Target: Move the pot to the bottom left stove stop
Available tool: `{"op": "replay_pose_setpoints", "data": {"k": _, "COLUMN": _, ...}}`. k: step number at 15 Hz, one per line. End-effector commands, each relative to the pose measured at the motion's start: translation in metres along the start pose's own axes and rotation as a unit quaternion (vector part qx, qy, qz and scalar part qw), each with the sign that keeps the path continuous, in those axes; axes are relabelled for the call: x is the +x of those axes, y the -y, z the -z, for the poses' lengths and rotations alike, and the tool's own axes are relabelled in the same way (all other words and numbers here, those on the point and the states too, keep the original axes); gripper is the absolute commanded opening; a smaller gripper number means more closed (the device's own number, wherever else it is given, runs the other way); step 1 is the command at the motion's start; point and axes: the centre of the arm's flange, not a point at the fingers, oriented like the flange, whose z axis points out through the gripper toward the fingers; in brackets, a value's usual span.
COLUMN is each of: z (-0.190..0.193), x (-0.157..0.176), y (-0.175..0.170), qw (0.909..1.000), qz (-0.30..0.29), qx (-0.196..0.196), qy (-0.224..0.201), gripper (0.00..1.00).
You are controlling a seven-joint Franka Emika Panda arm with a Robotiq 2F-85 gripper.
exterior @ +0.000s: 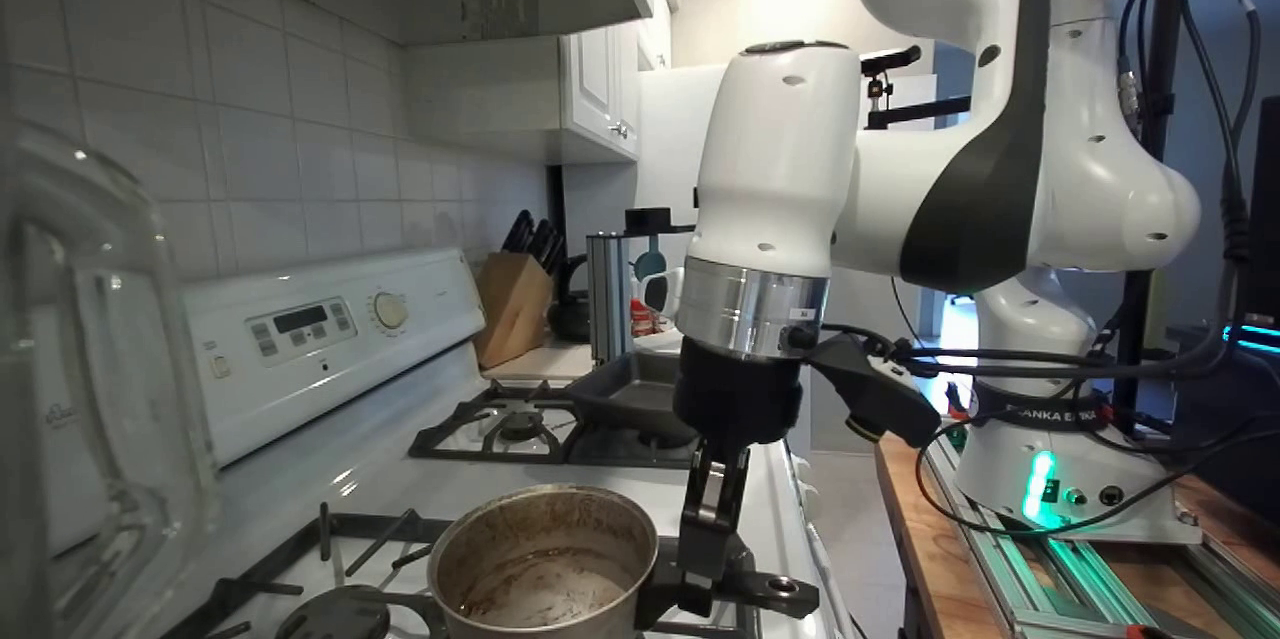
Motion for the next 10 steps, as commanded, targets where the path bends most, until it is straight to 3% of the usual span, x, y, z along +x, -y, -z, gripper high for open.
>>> {"op": "replay_pose_setpoints", "data": {"k": 1, "z": 0.001, "x": -0.002, "y": 0.003, "qw": 1.0, "qz": 0.001, "qx": -0.001, "qy": 0.007, "gripper": 0.06}}
{"op": "replay_pose_setpoints", "data": {"k": 10, "z": 0.009, "x": -0.024, "y": 0.004, "qw": 0.9999, "qz": -0.005, "qx": -0.005, "qy": 0.014, "gripper": 0.06}}
